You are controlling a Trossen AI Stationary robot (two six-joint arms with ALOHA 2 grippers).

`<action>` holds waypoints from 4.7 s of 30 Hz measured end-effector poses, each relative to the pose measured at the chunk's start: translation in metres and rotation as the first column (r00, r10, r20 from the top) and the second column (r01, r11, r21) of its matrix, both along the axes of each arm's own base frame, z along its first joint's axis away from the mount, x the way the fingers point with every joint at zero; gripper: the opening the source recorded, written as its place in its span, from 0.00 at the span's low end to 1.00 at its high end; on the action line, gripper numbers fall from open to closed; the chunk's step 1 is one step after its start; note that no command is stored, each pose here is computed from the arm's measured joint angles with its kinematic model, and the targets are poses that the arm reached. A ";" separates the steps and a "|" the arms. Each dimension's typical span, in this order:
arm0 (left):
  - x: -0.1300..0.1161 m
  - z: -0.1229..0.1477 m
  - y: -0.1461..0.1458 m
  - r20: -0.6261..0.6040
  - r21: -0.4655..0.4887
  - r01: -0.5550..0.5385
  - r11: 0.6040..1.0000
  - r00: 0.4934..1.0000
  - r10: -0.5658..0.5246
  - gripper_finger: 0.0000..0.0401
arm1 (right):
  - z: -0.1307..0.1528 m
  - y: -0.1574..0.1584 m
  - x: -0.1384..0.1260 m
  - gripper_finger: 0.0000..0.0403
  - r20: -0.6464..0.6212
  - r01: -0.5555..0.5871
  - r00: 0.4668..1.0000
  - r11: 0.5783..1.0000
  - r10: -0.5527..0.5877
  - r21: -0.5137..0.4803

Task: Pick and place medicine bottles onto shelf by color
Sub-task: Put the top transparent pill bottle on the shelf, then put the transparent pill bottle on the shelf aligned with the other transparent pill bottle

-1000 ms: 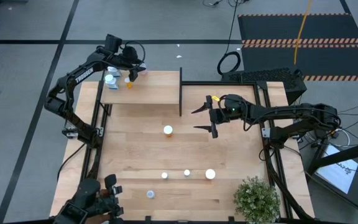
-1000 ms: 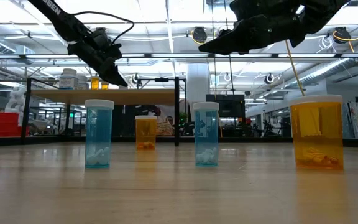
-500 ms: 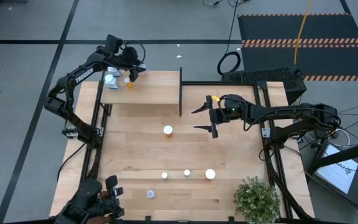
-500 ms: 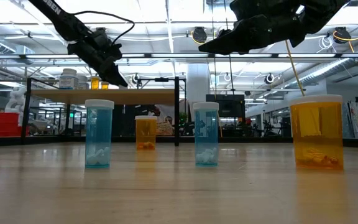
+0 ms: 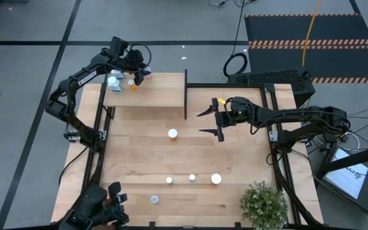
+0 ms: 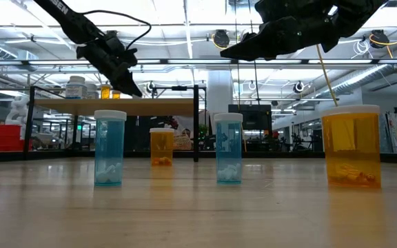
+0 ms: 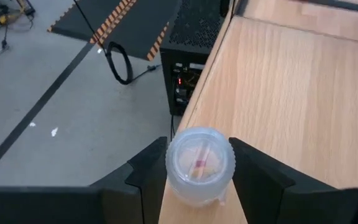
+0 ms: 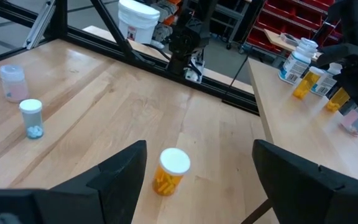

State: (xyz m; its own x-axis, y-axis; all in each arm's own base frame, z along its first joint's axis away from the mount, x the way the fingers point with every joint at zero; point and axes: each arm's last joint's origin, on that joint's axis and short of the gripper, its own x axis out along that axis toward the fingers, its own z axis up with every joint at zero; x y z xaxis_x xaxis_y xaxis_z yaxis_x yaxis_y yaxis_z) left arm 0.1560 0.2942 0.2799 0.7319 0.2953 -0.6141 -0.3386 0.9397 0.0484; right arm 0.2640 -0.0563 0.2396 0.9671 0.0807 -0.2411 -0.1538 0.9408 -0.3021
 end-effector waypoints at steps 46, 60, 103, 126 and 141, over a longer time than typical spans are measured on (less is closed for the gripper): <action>-0.001 0.038 -0.031 -0.018 0.106 -0.087 0.991 0.996 0.089 0.46 | 0.001 0.000 0.000 0.71 0.006 0.002 1.000 1.000 -0.002 0.008; 0.010 0.094 -0.137 0.068 0.085 -0.033 0.996 0.997 0.027 0.46 | 0.000 0.000 0.000 0.71 0.001 0.013 1.000 0.999 -0.013 0.031; 0.063 -0.047 -0.499 0.021 -0.291 0.380 0.878 0.920 -0.392 0.46 | -0.011 0.113 -0.002 0.71 -0.176 0.112 0.983 0.923 -0.049 0.369; 0.065 -0.082 -0.525 -0.086 -0.269 0.399 0.877 0.896 -0.435 0.59 | -0.031 0.162 -0.007 0.71 -0.236 0.131 0.971 0.911 -0.038 0.390; 0.111 -0.025 -0.537 -0.488 -0.296 0.351 0.888 0.744 -0.456 0.62 | -0.029 0.167 -0.009 0.71 -0.225 0.132 0.973 0.905 -0.042 0.404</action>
State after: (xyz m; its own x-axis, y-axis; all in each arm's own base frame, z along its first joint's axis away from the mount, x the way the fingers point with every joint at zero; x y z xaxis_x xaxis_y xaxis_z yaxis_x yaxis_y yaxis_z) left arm 0.2672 -0.2428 0.2548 0.2987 -0.1015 -0.9489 0.1057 0.9917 -0.0728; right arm 0.2551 0.1108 0.2102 0.9071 0.1347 -0.3987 -0.0819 0.9858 0.1468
